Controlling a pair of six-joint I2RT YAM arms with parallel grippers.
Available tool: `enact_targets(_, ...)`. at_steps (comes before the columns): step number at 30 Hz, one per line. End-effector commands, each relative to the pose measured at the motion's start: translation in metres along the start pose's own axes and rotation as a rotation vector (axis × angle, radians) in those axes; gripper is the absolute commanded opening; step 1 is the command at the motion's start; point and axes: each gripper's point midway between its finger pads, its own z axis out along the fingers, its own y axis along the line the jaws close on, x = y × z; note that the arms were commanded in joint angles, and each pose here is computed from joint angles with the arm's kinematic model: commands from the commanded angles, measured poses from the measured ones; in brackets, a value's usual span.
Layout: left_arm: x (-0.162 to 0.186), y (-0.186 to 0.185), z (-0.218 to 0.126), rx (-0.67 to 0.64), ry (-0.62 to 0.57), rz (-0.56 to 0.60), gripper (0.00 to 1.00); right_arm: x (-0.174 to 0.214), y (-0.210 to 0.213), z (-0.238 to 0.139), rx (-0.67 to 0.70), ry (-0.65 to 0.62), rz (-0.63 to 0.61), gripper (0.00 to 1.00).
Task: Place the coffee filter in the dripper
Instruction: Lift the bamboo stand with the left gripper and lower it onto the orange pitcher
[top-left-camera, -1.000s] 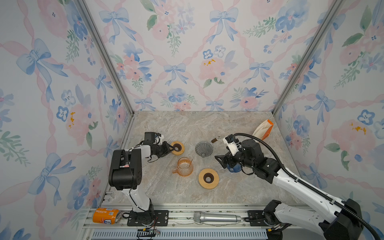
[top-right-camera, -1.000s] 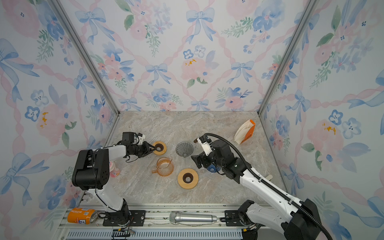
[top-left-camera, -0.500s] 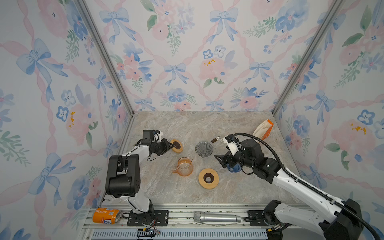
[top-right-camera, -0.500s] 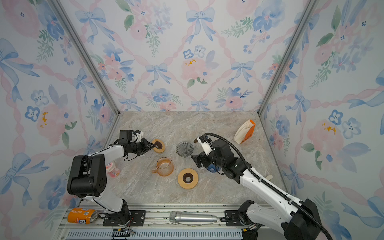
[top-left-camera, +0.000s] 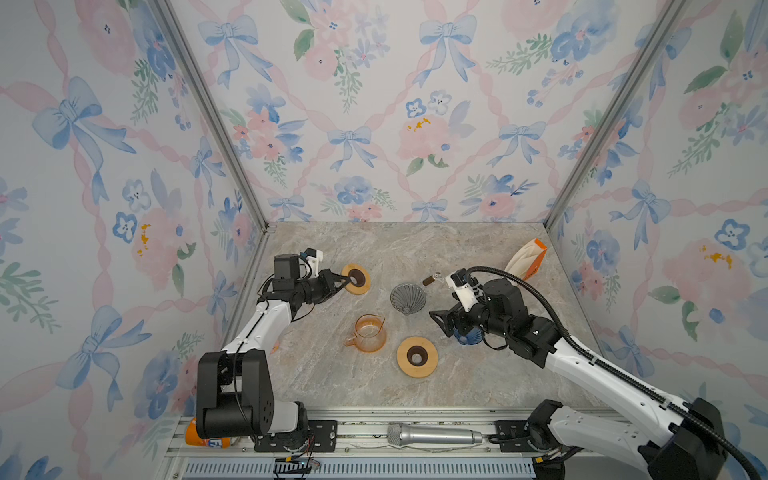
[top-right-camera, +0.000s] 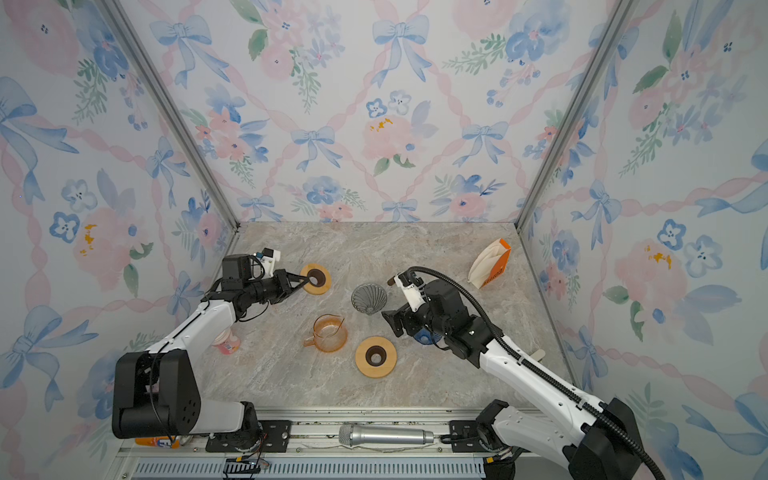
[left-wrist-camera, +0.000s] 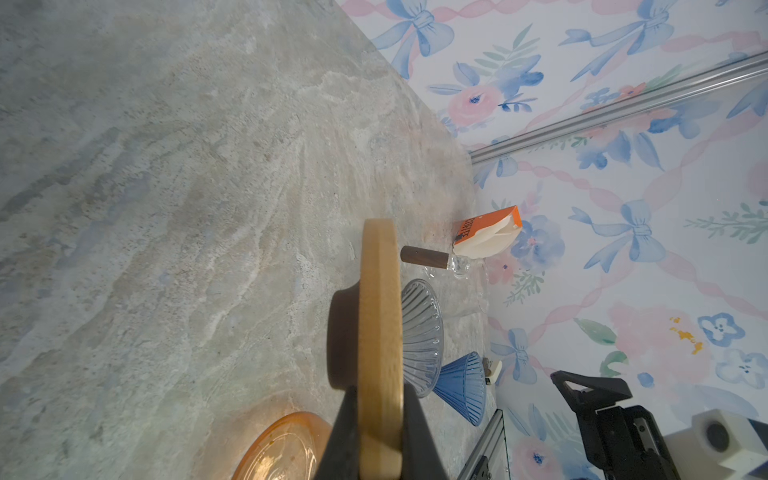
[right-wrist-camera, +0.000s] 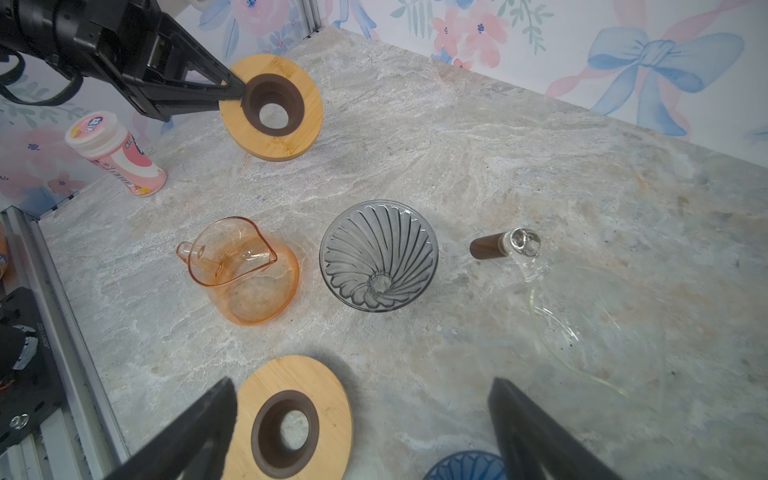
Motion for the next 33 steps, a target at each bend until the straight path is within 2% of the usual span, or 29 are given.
enact_targets(1, 0.015, -0.013, -0.008, 0.059, 0.028, -0.024, 0.0, -0.004, 0.008, -0.005, -0.03, -0.025, -0.008, 0.96)
enact_targets(6, 0.027, -0.029, -0.021, 0.108, 0.025, -0.017, 0.0, -0.005, 0.011, -0.009, -0.037, -0.032, -0.008, 0.97)
enact_targets(7, 0.039, -0.024, -0.021, 0.11, 0.047, -0.036, 0.0, -0.005, 0.011, -0.01, -0.036, -0.035, -0.011, 0.96)
enact_targets(22, 0.098, -0.024, -0.026, 0.166, 0.143, -0.091, 0.0, -0.003, 0.016, -0.024, -0.035, -0.045, -0.021, 0.96)
enact_targets(33, 0.112, -0.003, -0.018, 0.142, 0.154, -0.123, 0.0, -0.002, 0.02, -0.027, -0.036, -0.041, -0.034, 0.96)
